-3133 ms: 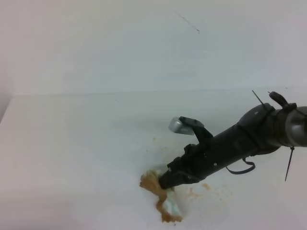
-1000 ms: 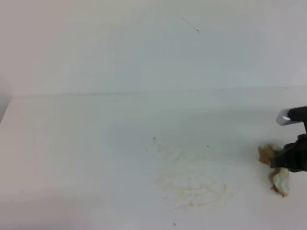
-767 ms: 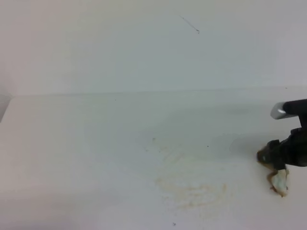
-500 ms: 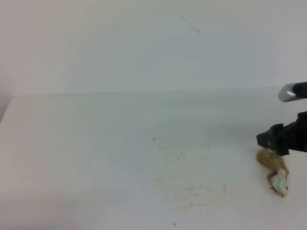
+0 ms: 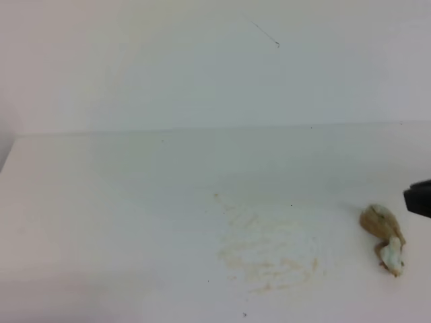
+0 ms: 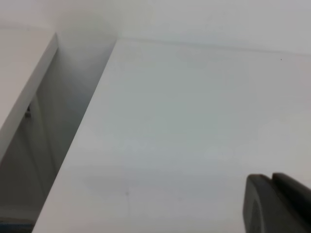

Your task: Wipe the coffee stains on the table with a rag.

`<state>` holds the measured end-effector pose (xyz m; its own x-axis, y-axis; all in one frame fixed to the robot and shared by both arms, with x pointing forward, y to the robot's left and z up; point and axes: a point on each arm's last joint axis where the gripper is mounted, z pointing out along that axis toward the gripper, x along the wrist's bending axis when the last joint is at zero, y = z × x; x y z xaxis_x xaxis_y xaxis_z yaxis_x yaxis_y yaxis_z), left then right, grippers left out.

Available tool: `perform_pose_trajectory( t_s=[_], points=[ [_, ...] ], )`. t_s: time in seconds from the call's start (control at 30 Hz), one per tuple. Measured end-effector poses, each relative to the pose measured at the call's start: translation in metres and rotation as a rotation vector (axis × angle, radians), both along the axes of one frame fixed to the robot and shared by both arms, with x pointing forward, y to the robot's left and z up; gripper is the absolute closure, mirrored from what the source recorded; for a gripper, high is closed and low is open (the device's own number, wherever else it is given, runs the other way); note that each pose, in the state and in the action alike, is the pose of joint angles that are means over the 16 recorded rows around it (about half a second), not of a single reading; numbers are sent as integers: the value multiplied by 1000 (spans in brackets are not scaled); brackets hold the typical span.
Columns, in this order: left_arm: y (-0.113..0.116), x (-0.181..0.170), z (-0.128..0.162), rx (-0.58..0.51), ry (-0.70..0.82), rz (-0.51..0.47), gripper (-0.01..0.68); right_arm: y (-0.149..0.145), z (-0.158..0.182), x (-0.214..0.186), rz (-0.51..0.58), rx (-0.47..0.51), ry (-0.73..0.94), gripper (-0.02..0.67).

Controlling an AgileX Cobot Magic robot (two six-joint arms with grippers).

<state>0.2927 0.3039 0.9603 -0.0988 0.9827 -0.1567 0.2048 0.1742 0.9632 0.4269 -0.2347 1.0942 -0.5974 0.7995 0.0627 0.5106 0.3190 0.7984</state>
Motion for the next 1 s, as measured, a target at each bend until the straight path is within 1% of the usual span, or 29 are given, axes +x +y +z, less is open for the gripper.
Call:
perform_pose_trajectory(
  t_s=[0.1,0.2,0.43,0.57,0.8,1.0],
  points=[
    [0,0,0,0,0,0,674,-6,8,-24,-22,-25,-27,607],
    [0,0,0,0,0,0,674,-14,11,-46,-68,-48,-77,641],
    [0,0,0,0,2,0,674,-28,1,-85,-171,-54,-225,645],
    [0,0,0,0,2,0,674,-31,-10,-96,-197,-39,-277,647],
    [0,0,0,0,2,0,674,-32,-28,-103,-203,-31,-263,648],
    [0,0,0,0,2,0,675,-31,-32,-108,-191,-30,-248,649]
  ],
)
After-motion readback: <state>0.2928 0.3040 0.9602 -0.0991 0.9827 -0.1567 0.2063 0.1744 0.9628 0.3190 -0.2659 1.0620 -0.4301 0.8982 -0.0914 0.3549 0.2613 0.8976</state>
